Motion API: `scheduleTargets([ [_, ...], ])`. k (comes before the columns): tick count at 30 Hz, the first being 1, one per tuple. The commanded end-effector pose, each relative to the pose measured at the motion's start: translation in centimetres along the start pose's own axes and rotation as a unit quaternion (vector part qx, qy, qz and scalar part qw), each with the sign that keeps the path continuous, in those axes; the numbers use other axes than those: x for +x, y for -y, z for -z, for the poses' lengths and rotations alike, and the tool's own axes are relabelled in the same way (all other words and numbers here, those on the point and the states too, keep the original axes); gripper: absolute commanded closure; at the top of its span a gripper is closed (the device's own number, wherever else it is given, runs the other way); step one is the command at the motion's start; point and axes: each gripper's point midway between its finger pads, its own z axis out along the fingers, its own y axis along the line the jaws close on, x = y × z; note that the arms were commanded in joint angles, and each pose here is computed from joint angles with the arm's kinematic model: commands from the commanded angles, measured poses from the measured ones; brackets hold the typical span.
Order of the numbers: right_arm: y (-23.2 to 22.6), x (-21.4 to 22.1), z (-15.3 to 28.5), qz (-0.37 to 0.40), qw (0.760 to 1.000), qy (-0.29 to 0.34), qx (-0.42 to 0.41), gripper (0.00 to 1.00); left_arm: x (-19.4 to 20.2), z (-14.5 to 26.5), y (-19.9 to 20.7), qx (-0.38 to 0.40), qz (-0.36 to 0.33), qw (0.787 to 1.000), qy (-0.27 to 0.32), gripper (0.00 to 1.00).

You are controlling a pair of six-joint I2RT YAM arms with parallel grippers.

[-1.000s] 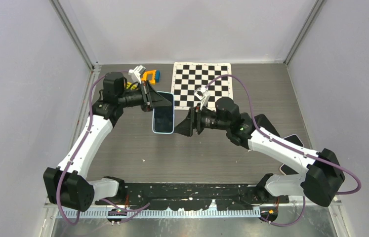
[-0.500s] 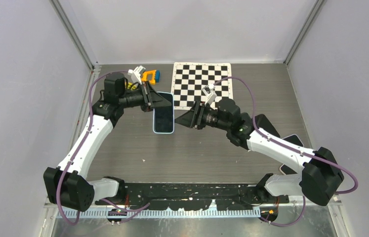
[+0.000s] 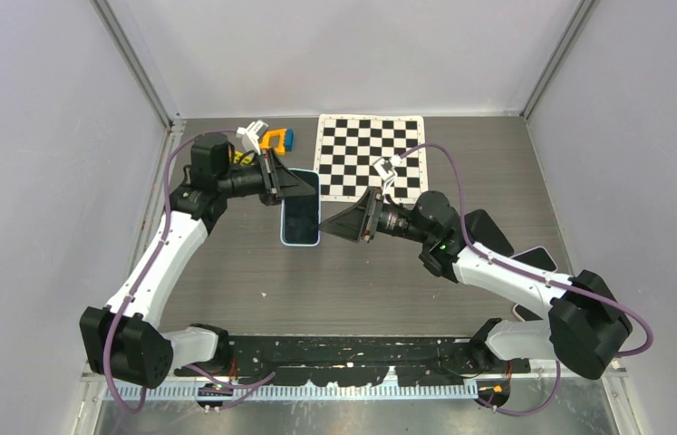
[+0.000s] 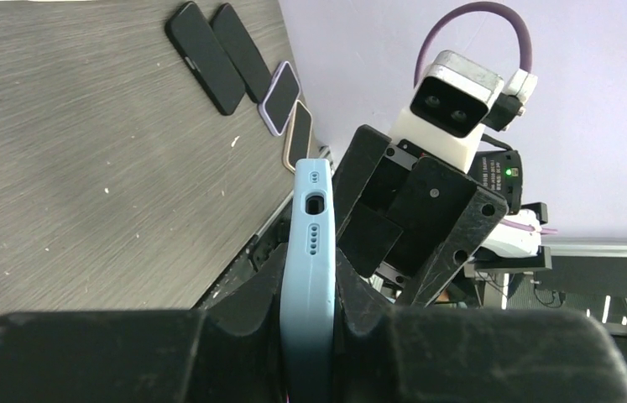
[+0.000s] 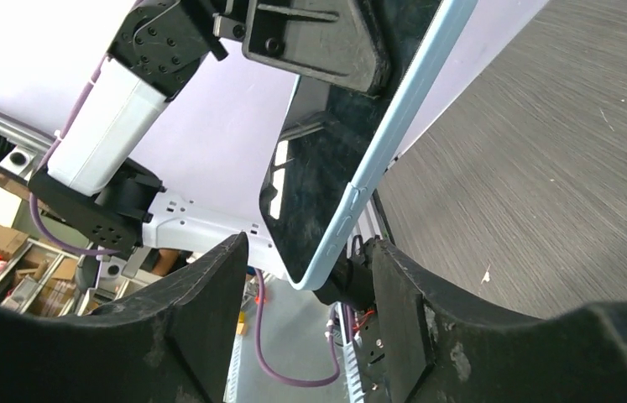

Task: Take the phone out of the phone case
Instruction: Remove the phone case from the phone.

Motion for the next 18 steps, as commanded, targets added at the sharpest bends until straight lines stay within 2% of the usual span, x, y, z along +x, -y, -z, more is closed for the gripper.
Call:
scheduleTargets([
  [1, -2.6, -0.4, 0.0, 0.040, 0.998, -0.007, -0.047, 0.38, -0.2, 0.8, 3.7, 0.067, -0.034, 0.997, 0.002, 1.00],
  [4, -2.2, 0.6, -0.3, 0.027, 0.998, -0.036, -0.046, 0.43, -0.1, 0.9, 4.1, 0.081, -0.037, 0.996, -0.002, 1.00],
  [11, -3.8, 1.8, -0.4, 0.027, 0.993, -0.066, -0.098, 0.75, 0.1, 0.7, 4.1, 0.092, -0.022, 0.996, -0.009, 1.00],
  [15, -4.4, 2.2, -0.6, 0.062, 0.990, -0.066, -0.111, 0.91, -0.2, 0.0, 3.0, 0.087, 0.034, 0.996, -0.002, 1.00],
  [18, -4.4, 2.4, -1.1, 0.083, 0.988, -0.074, -0.110, 0.99, -0.2, -0.5, 2.4, 0.103, 0.073, 0.992, -0.004, 1.00],
])
